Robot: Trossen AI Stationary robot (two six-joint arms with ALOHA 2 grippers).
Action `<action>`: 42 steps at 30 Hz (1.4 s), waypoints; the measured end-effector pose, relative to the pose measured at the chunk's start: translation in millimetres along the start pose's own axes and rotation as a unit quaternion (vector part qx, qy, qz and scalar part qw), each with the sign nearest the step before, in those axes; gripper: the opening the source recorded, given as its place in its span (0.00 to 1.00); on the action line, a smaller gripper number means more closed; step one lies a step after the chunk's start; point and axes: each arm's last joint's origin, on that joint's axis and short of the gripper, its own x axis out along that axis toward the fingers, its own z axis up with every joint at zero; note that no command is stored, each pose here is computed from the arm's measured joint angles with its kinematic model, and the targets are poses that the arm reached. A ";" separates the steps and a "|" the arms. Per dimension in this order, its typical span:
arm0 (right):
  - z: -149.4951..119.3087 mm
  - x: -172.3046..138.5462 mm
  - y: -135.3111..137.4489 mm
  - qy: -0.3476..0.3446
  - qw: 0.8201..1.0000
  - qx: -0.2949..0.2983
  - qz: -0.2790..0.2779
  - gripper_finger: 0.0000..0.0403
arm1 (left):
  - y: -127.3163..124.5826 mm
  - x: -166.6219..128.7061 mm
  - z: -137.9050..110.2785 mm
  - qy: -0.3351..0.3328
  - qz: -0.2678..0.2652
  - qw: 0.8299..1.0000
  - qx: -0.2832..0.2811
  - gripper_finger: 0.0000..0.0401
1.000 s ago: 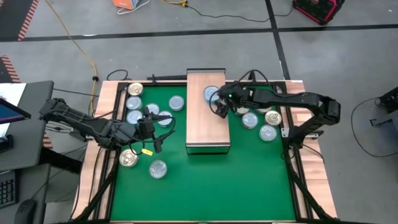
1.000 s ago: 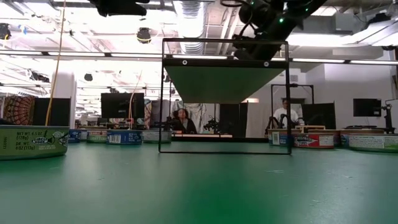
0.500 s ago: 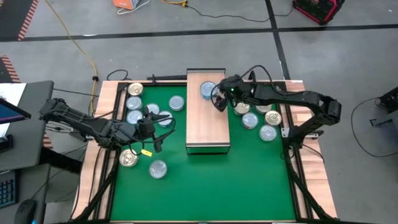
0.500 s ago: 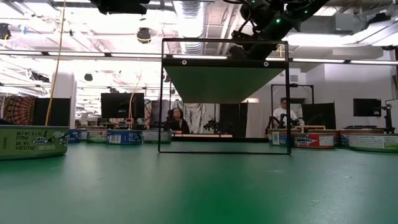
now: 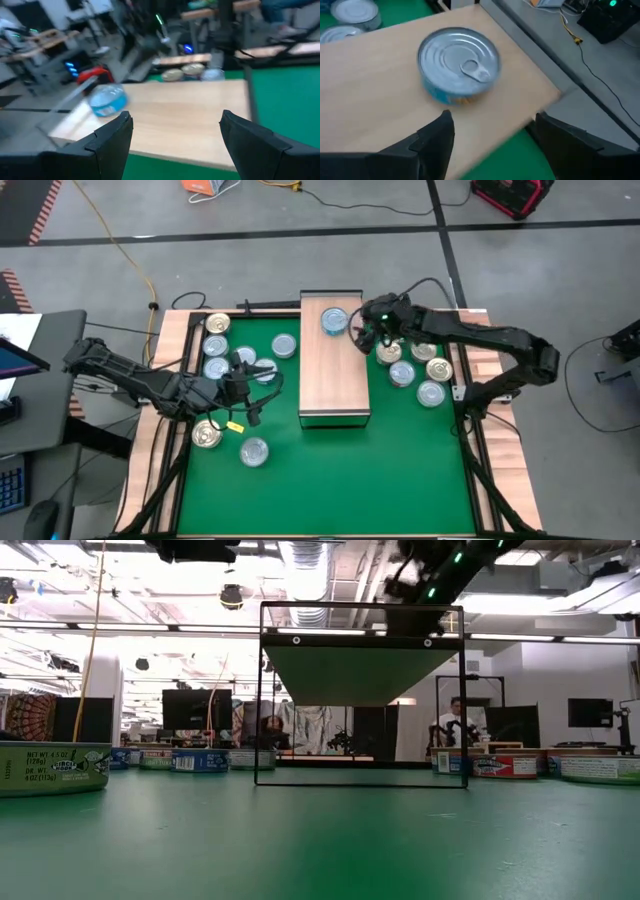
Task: Stack canned seafood by type on shelf
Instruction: Put the light blue tuna can on the shelf, then stack the red tuna can on top of the light blue tuna can on the shelf
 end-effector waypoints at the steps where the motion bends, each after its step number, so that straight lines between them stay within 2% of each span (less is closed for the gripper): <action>1: -0.5 -10.8 -3.1 0.012 1.000 -0.003 0.002 0.76 | -1.1 0.0 -0.6 0.002 -0.017 1.000 0.002 0.72; 5: -13.4 -44.7 -4.8 0.074 0.997 0.009 0.014 0.76 | -5.6 -0.6 -1.3 -0.002 -0.096 0.995 0.020 0.72; 8: -29.3 -58.3 3.4 0.138 0.990 0.026 0.023 0.76 | -7.9 -1.0 -0.6 -0.011 -0.136 0.990 0.039 0.72; 13: -68.2 -48.8 34.0 0.218 0.976 0.017 0.020 0.76 | -7.9 -1.1 3.1 -0.029 -0.138 0.989 0.033 0.72; 17: -99.4 -42.3 48.0 0.266 0.963 0.009 -0.038 0.76 | -7.7 -1.1 4.2 -0.030 -0.138 0.990 0.002 0.72; 24: -137.3 -40.3 59.0 0.282 0.953 0.035 -0.100 0.76 | -7.7 -1.1 4.2 -0.028 -0.138 0.990 -0.010 0.72; 29: -155.2 -37.3 61.0 0.265 0.951 0.060 -0.145 0.76 | -7.7 -1.1 4.2 -0.029 -0.138 0.990 -0.001 0.72; 42: -174.4 -24.2 61.5 0.225 0.956 0.090 -0.167 0.76 | -7.4 -1.2 6.2 -0.040 -0.135 0.990 0.009 0.72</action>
